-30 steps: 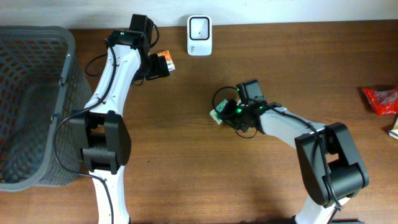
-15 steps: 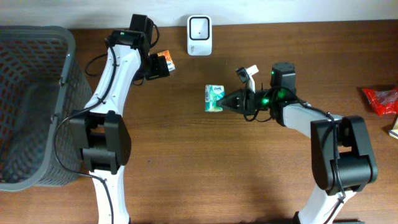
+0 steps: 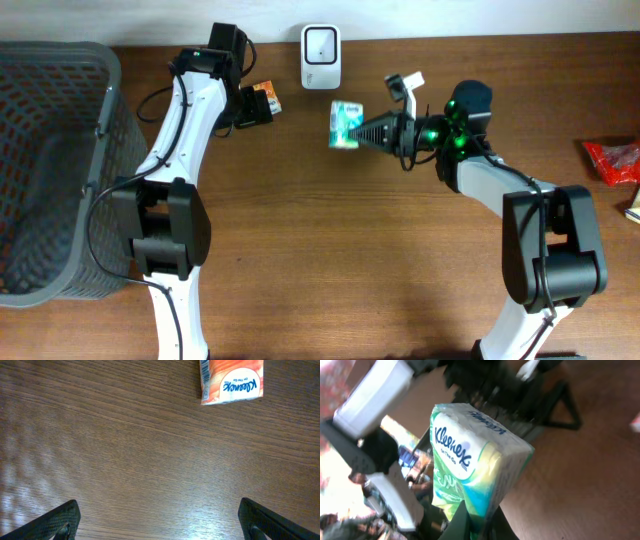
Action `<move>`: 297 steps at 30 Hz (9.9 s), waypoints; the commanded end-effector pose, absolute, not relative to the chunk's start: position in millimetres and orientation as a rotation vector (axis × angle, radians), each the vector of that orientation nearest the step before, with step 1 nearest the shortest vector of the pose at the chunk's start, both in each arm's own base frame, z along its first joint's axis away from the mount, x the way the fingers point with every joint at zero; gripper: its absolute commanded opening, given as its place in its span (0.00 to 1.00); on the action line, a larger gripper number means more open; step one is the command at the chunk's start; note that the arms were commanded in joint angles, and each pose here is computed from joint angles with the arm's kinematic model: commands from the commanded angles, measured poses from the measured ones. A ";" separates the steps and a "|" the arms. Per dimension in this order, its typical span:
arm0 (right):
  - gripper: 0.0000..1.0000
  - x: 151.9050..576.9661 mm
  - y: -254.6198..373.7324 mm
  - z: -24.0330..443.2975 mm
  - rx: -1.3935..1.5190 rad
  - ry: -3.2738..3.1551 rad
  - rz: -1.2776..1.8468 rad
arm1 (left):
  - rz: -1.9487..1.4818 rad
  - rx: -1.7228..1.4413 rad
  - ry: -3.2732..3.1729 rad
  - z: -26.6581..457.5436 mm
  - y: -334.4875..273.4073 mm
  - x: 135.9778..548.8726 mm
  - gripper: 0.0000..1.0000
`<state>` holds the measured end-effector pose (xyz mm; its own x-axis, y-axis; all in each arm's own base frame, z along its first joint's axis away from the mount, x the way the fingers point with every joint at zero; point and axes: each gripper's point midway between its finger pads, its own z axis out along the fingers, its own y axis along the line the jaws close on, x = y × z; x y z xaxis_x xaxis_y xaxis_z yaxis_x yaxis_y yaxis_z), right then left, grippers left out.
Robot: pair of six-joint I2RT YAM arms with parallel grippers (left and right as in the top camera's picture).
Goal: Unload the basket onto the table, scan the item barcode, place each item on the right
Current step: 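Raise the Kleenex pack with the right gripper to the scanner, then carry the Kleenex pack to the right edge and release it, then grasp the small orange box with the left gripper and place it centre, then move the right gripper to the orange box and grasp it, then raise the orange box with the right gripper to the scanner, then carry the orange box to the right edge and release it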
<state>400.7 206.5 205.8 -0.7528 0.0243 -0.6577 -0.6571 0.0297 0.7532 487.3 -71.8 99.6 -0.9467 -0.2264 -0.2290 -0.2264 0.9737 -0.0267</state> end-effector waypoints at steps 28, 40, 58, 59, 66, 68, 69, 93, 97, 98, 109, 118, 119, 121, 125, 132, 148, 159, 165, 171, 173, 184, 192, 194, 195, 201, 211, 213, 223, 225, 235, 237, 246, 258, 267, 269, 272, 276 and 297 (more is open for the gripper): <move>0.04 619.6 240.3 139.2 -1.071 1.709 -0.334 | 0.013 -0.330 2.879 103.9 -69.9 487.7 0.99; 0.04 643.1 207.5 118.7 -1.334 1.524 -0.761 | 0.013 -0.330 2.879 103.9 -69.9 487.7 0.99; 0.04 666.8 220.7 146.6 -0.890 1.595 -0.473 | 0.013 -0.329 2.879 103.9 -70.1 487.7 0.99; 0.04 669.3 217.9 154.1 -0.868 1.591 -0.492 | 0.013 -0.329 2.879 103.9 -70.1 487.6 0.99; 0.04 680.2 72.4 248.2 -0.019 1.868 -0.211 | 0.013 -0.330 2.879 103.9 -69.9 487.6 0.99; 0.04 644.3 -48.6 239.3 0.352 2.011 -0.340 | 0.013 -0.330 2.879 103.9 -69.9 487.6 0.99; 0.04 623.4 -95.9 223.9 0.486 2.079 -0.395 | 0.013 -0.329 2.879 103.9 -70.1 487.6 0.99; 0.98 387.5 -234.5 256.9 1.150 2.340 0.343 | 0.004 -0.329 2.858 105.2 -70.8 492.9 0.99; 0.98 387.4 -234.9 257.0 1.151 2.339 0.342 | -0.436 -0.437 2.746 120.1 -121.9 521.1 0.99; 0.98 387.4 -234.9 257.0 1.151 2.339 0.342 | -0.484 -0.387 2.678 126.3 -134.5 536.7 0.99; 0.98 387.4 -234.9 257.0 1.151 2.339 0.342 | 0.134 -0.146 2.368 58.7 -128.1 622.0 0.62; 0.98 387.4 -234.9 257.0 1.151 2.339 0.342 | 0.148 -0.133 2.486 24.9 -118.6 606.5 0.16; 0.98 387.4 -234.9 257.0 1.151 2.339 0.342 | 0.151 -0.121 2.501 27.6 -121.9 601.7 0.06; 0.98 387.4 -234.9 257.0 1.151 2.339 0.342 | 0.154 -0.091 2.558 36.7 -126.9 584.5 0.00; 0.99 387.4 -234.9 257.0 1.151 2.339 0.342 | 0.112 -0.064 2.628 29.1 -133.1 571.2 0.51; 0.98 387.4 -234.9 257.0 1.151 2.339 0.342 | 0.134 -0.064 2.694 20.3 -125.5 558.1 0.45; 0.98 387.4 -234.9 257.0 1.151 2.339 0.342 | 0.108 0.373 2.683 81.7 -252.1 482.5 0.00; 0.98 387.4 -234.9 257.0 1.151 2.339 0.342 | -0.127 0.166 2.532 221.0 -223.4 499.4 0.99; 0.98 390.6 -235.1 259.0 1.182 2.309 0.365 | 0.013 -0.118 2.668 190.0 -98.8 513.3 0.99; 1.00 384.5 -93.7 241.3 0.670 2.678 0.778 | 0.033 -0.238 2.729 149.3 -81.4 509.4 0.99; 0.98 392.5 -24.3 216.2 0.460 2.808 0.840 | 0.037 -0.272 2.717 141.9 -69.3 514.9 0.99; 0.77 416.1 217.8 66.9 0.443 2.966 0.815 | 0.044 -0.272 2.736 137.2 -68.7 511.0 0.99; 0.69 438.0 215.9 36.6 0.521 2.824 0.897 | 0.044 -0.272 2.736 137.2 -68.7 511.0 0.99; 0.68 444.0 218.1 26.1 0.553 2.810 0.909 | 0.044 -0.272 2.736 137.2 -68.7 511.0 0.99; 0.68 444.6 218.3 17.9 0.578 2.817 0.909 | 0.044 -0.272 2.736 137.2 -68.7 511.0 0.99; 0.33 439.2 222.2 -8.2 0.607 2.863 0.891 | 0.044 -0.272 2.736 137.2 -68.7 511.0 0.99; 0.04 464.2 202.9 89.8 -0.010 2.409 1.727 | 0.044 -0.272 2.736 137.2 -68.7 511.0 0.99; 0.04 457.4 194.9 130.5 -0.341 2.126 1.887 | 0.044 -0.272 2.736 137.2 -68.6 511.0 0.99; 0.04 453.3 184.3 154.0 -0.548 1.930 1.914 | 0.044 -0.272 2.736 137.2 -68.7 511.0 0.99; 0.04 460.6 190.8 154.7 -0.461 2.001 1.925 | 0.044 -0.272 2.736 137.2 -68.7 511.0 0.99; 0.04 599.2 89.7 163.8 -0.119 2.257 -0.194 | 0.044 -0.272 2.736 137.2 -68.7 511.0 0.99; 0.04 617.9 127.0 179.7 -0.527 2.073 -0.383 | 0.044 -0.272 2.736 137.2 -68.7 511.0 0.99; 0.04 644.2 247.0 161.5 -1.072 1.569 -0.416 | 0.044 -0.272 2.736 137.2 -68.7 511.0 0.99; 0.04 649.4 48.6 278.3 0.130 1.712 -0.483 | 0.044 -0.272 2.736 137.2 -68.7 511.0 0.99; 0.04 365.3 -330.0 146.5 1.517 2.165 -0.966 | 0.044 -0.272 2.736 137.2 -68.7 511.0 0.99; 0.04 339.5 -351.8 133.8 1.647 2.179 -0.851 | 0.044 -0.272 2.736 137.2 -68.7 511.0 0.99; 0.99 322.0 -367.2 129.8 1.723 2.160 -0.807 | 0.044 -0.272 2.736 137.2 -68.7 511.0 0.99; 0.99 318.6 -362.8 182.2 1.631 2.124 -0.767 | 0.044 -0.272 2.736 137.2 -68.6 511.0 0.99; 0.98 157.1 -55.8 249.0 0.816 2.239 -0.021 | 0.044 -0.272 2.736 137.2 -68.7 511.0 0.99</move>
